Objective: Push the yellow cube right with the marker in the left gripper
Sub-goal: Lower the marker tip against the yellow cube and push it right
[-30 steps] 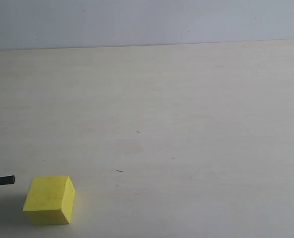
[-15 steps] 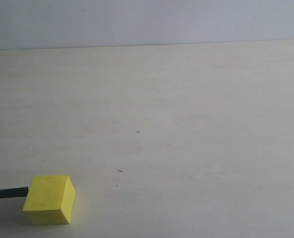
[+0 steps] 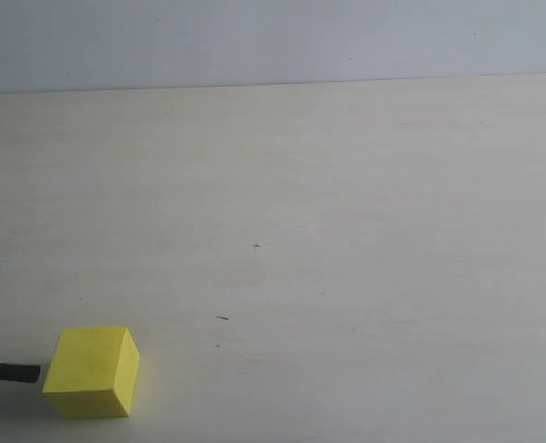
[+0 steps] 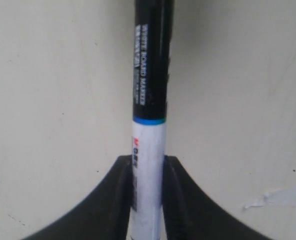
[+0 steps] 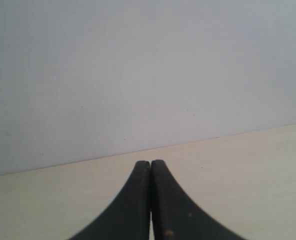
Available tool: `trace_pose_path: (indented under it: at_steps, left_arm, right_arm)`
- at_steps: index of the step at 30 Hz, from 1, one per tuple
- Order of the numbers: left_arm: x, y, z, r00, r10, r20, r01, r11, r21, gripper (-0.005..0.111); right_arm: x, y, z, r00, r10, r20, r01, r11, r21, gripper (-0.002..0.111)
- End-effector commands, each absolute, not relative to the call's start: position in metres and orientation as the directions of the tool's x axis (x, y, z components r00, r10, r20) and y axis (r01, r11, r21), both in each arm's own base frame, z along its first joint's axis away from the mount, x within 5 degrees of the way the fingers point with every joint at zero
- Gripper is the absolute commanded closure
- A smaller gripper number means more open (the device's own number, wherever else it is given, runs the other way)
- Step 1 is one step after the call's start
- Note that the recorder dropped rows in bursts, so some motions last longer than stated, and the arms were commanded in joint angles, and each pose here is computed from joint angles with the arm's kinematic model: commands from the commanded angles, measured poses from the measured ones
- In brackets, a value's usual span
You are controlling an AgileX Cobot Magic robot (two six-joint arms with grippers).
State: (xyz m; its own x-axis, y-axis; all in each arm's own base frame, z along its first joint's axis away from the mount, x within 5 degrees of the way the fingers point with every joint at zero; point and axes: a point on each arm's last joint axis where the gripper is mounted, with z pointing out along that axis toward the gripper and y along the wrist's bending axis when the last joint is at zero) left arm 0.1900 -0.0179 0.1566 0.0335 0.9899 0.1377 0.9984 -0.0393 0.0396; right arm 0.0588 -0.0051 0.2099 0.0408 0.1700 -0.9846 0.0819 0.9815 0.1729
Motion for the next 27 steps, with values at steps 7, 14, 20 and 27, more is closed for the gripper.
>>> trace_pose_path:
  at_steps: [7,14,20,27]
  left_arm:
    - [0.192,-0.023,0.141,-0.006,0.997,0.082,1.000,0.004,0.019,0.107]
    - [0.192,-0.024,0.141,-0.014,0.997,0.076,1.000,0.013,0.012,0.107]
    - [0.192,-0.024,0.141,-0.017,0.997,0.074,1.000,0.016,0.011,0.107]
    - [0.198,-0.047,0.152,0.026,1.000,-0.013,0.999,-0.026,0.032,0.107]
  right_arm:
    - [0.058,-0.005,0.210,0.057,0.170,-0.984,0.085,0.981,0.174,0.108]
    - [0.058,-0.005,0.210,0.057,0.170,-0.984,0.085,0.981,0.174,0.108]
    - [0.058,-0.005,0.210,0.057,0.170,-0.984,0.085,0.981,0.174,0.108]
    - [0.058,-0.005,0.210,0.057,0.170,-0.984,0.085,0.981,0.174,0.108]
